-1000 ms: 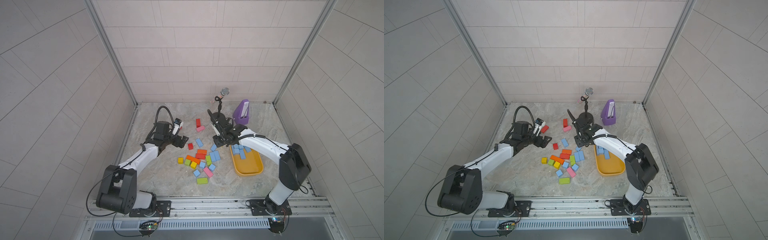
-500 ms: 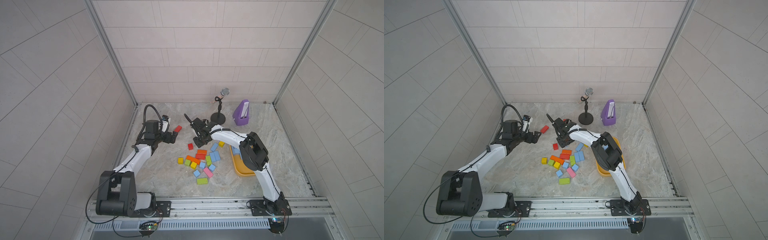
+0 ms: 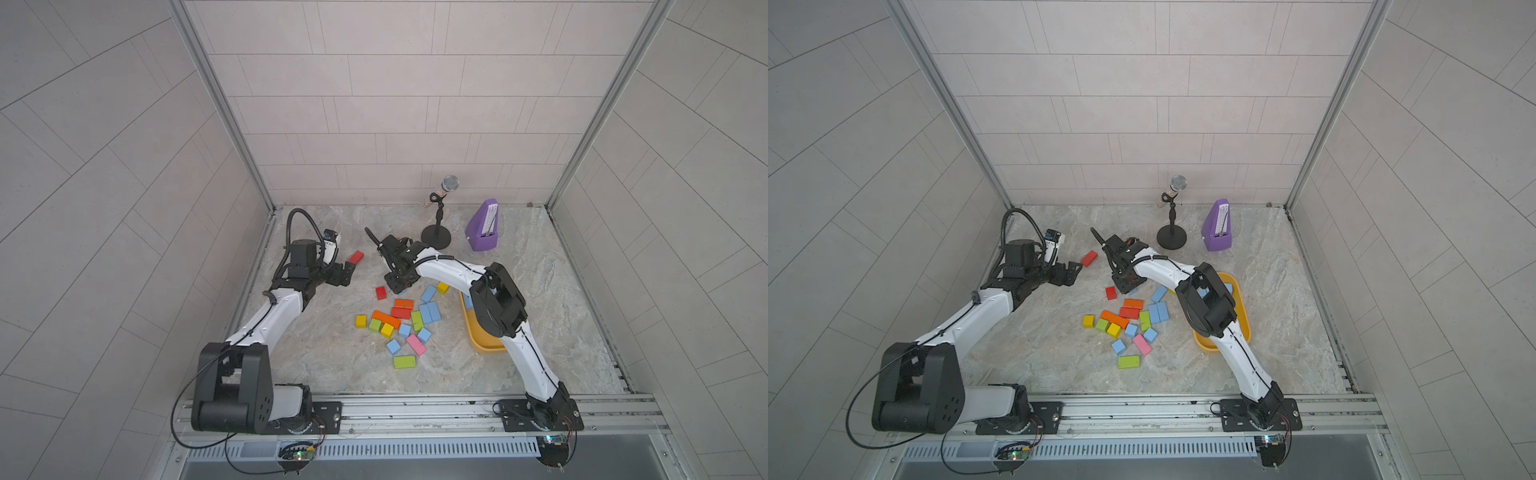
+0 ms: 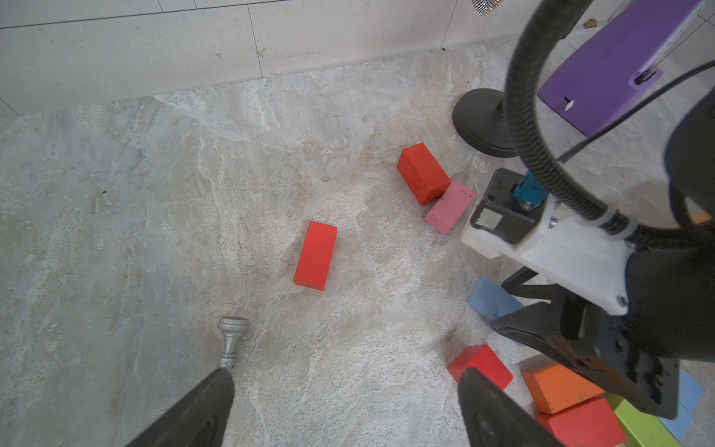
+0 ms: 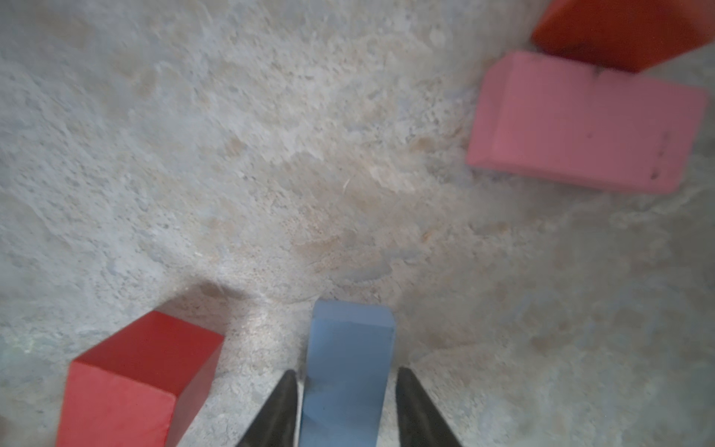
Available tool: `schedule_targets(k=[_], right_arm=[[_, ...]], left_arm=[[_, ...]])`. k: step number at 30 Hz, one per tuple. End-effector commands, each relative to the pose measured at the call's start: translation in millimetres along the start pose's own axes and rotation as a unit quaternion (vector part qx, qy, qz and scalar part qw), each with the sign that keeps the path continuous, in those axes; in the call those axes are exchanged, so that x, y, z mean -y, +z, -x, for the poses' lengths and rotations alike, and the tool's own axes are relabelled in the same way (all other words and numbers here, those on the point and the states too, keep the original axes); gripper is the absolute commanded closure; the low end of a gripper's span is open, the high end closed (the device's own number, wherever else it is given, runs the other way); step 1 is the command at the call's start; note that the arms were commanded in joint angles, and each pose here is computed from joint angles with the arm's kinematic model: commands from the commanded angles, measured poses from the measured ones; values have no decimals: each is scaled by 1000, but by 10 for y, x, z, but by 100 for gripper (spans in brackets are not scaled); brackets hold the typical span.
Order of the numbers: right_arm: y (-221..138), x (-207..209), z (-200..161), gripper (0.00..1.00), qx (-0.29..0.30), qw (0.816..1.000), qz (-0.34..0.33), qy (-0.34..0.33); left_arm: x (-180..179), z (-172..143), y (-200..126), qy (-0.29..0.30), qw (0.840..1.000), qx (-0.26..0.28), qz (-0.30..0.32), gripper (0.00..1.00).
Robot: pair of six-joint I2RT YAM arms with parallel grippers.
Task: Pick out the blue building blocks
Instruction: Pick up the building block from the center of the board, then place the building block in the storage box.
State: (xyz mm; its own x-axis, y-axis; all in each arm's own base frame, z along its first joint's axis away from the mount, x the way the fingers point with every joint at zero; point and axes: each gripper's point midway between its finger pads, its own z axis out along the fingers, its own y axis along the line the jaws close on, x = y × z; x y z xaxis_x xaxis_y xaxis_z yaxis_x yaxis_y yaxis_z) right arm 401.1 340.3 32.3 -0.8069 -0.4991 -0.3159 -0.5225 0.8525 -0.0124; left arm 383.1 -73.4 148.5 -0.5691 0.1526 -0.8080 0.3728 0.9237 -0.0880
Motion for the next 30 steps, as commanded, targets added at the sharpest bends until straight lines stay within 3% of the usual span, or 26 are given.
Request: schedule_targets(k=[1, 5, 14, 23, 30], right_arm=[[97, 3, -91, 68, -24, 1000, 8, -1], [-12, 17, -39, 78, -12, 1000, 10, 0], [-767, 275, -169, 79, 54, 998, -4, 22], [-1324, 1022, -1127, 82, 55, 991, -48, 108], [-1408, 1689, -1944, 81, 33, 972, -76, 219]], left_arm=[[37, 38, 4, 9, 1000, 12, -11, 5], [137, 16, 29, 20, 999, 17, -39, 5], [662, -36, 89, 49, 990, 14, -128, 7], [1328, -258, 173, 108, 970, -19, -216, 8], [1465, -291, 163, 124, 965, -30, -229, 8]])
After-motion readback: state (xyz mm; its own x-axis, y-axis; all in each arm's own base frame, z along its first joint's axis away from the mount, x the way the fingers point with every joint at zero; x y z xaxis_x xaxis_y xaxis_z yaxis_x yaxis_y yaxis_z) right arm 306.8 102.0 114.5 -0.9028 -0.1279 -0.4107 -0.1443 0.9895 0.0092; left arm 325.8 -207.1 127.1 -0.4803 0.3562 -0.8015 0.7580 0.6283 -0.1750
